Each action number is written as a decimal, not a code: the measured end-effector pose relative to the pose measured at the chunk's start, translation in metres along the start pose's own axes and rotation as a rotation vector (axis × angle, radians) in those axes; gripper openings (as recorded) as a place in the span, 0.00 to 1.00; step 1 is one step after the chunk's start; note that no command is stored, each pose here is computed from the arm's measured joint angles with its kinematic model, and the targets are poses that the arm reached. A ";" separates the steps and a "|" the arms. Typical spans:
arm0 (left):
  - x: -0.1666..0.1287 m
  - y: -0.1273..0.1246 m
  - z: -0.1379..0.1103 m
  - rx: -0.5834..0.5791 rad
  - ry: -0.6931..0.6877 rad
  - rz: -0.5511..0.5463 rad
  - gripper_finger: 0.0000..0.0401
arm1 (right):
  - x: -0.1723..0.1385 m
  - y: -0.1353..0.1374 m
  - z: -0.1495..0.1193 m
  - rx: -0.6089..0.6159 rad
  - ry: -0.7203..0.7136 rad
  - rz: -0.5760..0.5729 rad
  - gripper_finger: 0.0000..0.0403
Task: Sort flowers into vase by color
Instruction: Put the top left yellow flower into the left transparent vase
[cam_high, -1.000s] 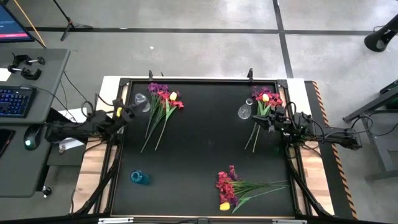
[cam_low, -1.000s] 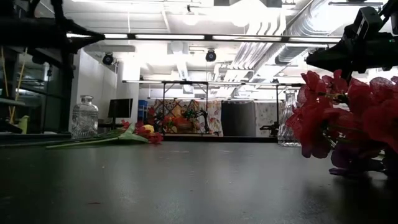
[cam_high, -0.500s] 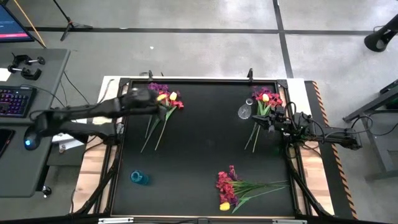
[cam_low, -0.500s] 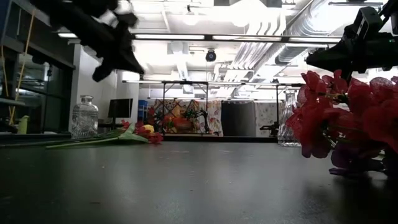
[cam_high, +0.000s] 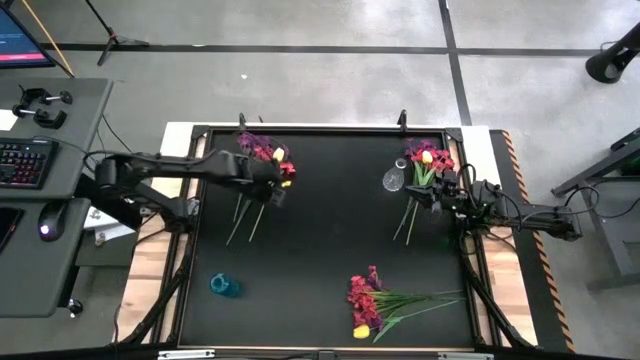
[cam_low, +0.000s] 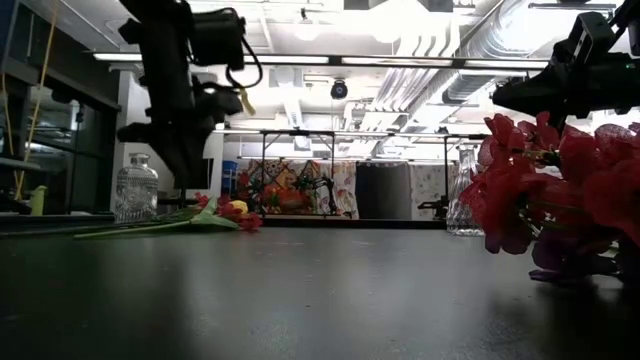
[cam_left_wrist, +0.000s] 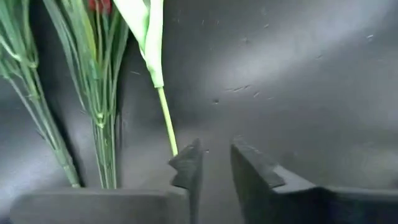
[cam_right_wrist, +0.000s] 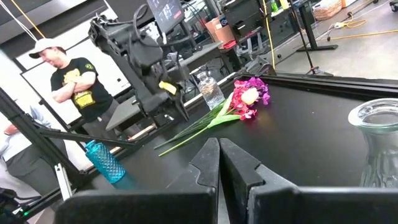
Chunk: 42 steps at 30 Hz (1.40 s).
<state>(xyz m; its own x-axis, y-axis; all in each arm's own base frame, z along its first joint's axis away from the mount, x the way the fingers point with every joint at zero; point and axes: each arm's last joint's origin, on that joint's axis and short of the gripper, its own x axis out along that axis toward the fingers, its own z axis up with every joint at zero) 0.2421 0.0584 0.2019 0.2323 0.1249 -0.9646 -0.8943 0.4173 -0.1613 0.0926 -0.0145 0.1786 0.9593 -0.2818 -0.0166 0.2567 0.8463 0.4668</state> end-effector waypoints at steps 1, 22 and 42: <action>0.003 -0.001 0.000 0.000 0.000 0.011 0.24 | 0.000 0.000 0.000 0.000 0.000 0.000 0.01; 0.070 0.010 0.032 0.020 0.047 0.146 0.49 | 0.000 0.000 0.000 0.000 0.000 0.000 0.01; 0.025 0.010 0.043 0.097 -0.157 0.012 0.01 | 0.000 0.000 0.000 -0.001 0.003 -0.002 0.01</action>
<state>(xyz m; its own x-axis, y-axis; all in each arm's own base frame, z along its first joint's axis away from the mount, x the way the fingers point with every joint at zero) 0.2558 0.1047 0.1852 0.2852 0.2660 -0.9208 -0.8580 0.4991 -0.1215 0.0926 -0.0145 0.1784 0.9593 -0.2818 -0.0199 0.2583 0.8461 0.4662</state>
